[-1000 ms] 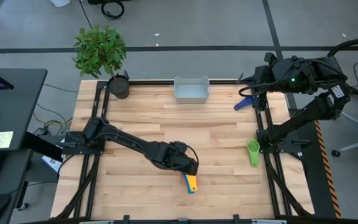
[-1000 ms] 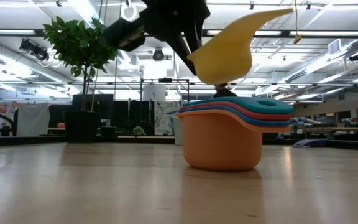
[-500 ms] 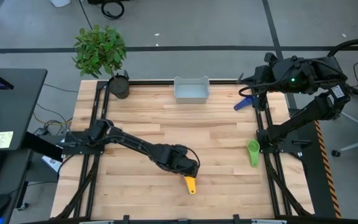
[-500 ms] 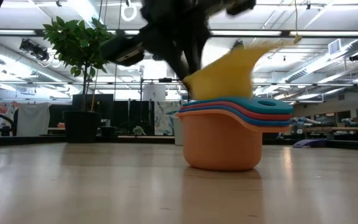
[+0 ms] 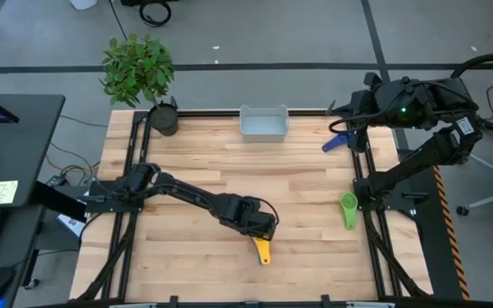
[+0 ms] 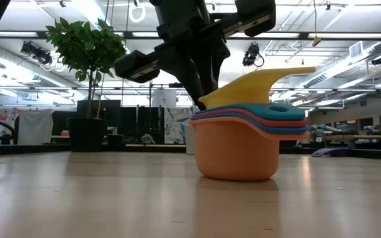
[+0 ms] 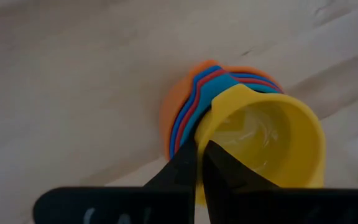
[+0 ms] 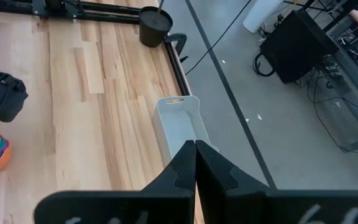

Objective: Nest measuring cups in basket
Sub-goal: Stack the yellow measuring cup on top of the light blue measuring cup

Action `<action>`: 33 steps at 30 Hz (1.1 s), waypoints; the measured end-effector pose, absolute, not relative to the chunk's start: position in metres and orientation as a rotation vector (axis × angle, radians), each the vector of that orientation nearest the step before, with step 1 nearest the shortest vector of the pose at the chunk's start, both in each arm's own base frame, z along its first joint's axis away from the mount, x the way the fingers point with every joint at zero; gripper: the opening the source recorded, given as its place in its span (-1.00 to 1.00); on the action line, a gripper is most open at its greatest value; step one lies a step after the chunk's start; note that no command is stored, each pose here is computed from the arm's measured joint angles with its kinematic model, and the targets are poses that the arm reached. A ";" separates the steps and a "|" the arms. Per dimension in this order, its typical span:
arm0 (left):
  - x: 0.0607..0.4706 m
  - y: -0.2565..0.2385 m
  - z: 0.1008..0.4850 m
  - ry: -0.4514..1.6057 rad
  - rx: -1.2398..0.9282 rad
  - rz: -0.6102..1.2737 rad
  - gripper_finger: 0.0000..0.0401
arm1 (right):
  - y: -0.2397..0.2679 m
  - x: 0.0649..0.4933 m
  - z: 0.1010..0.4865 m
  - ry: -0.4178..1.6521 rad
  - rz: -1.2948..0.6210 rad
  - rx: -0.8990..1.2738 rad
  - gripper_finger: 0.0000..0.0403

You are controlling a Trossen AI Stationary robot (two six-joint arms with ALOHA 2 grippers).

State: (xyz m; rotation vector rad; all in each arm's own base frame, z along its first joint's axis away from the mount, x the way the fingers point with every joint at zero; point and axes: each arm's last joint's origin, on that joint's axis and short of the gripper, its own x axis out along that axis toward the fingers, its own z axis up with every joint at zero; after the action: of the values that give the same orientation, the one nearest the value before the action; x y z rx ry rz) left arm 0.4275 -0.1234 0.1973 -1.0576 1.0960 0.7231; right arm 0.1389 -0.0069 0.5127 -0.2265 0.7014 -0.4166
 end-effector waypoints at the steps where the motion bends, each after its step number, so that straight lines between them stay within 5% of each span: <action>1: 0.428 -0.122 0.197 1.099 -1.057 0.717 -0.93 | -0.007 0.139 0.513 0.701 -0.417 -0.227 -0.96; 11: 0.436 -0.117 0.202 1.105 -0.976 0.594 -0.71 | -0.007 0.139 0.513 0.702 -0.420 -0.231 -0.96; 33: 0.434 -0.117 0.213 1.172 -1.017 0.489 -0.71 | -0.007 0.139 0.513 0.702 -0.422 -0.232 -0.96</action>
State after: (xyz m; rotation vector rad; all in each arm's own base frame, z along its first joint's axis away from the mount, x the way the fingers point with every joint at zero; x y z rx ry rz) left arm 0.4341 -0.1166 0.2130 -1.0167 1.1718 0.4891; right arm 0.1388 -0.0071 0.5128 -0.2317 0.7018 -0.4222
